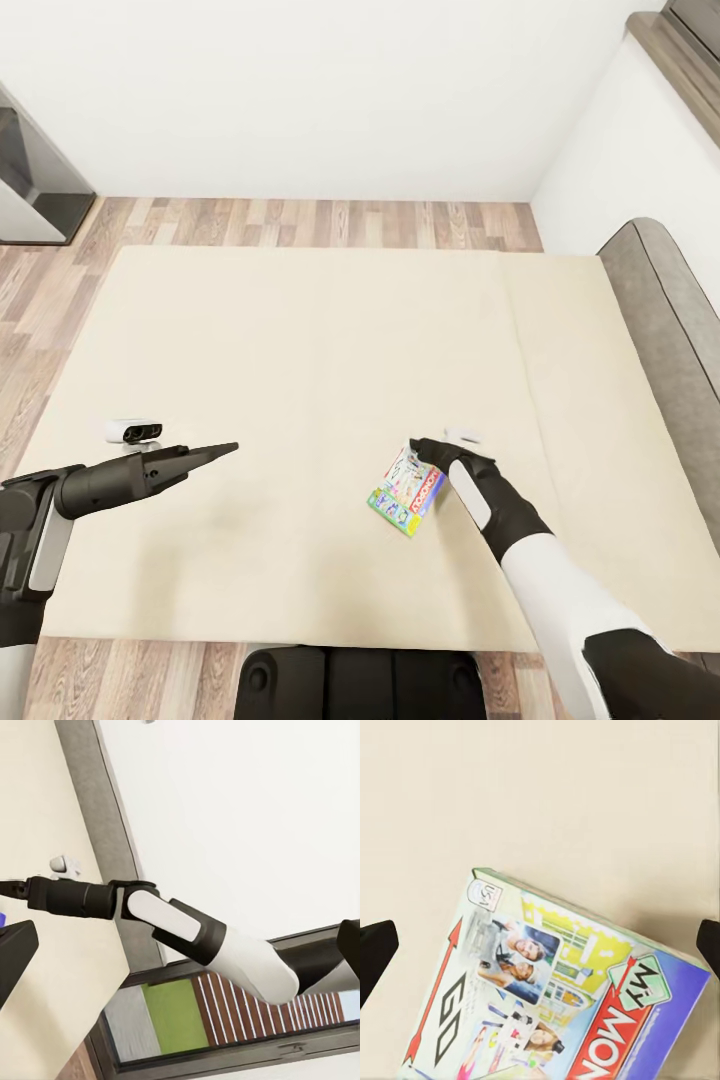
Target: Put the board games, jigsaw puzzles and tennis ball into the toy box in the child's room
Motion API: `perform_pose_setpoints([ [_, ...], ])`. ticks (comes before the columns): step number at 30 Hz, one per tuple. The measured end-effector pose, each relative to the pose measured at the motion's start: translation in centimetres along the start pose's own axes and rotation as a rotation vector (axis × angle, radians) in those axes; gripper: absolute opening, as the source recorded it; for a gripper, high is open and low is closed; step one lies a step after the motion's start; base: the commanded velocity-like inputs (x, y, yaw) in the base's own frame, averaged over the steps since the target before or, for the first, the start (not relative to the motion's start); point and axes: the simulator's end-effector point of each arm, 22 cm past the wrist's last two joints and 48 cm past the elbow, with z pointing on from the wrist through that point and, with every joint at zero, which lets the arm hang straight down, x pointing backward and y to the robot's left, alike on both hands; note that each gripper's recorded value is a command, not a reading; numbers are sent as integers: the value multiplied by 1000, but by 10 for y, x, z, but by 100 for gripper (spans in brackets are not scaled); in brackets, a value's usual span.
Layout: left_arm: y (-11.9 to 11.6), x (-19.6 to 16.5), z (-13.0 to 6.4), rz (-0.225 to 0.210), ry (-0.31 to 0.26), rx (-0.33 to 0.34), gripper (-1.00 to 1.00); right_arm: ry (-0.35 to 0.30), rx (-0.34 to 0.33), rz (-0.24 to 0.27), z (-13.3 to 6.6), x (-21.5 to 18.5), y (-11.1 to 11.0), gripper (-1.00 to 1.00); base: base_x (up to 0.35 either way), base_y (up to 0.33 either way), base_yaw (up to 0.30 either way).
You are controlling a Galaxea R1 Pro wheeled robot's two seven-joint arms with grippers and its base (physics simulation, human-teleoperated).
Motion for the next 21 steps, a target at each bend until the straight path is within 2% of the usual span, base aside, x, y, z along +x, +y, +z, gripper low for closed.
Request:
perform_pose_setpoints([
  [21, 2, 1, 0, -2, 1, -1, 100, 36, 22, 0, 7, 17, -9, 100, 0, 0, 0],
])
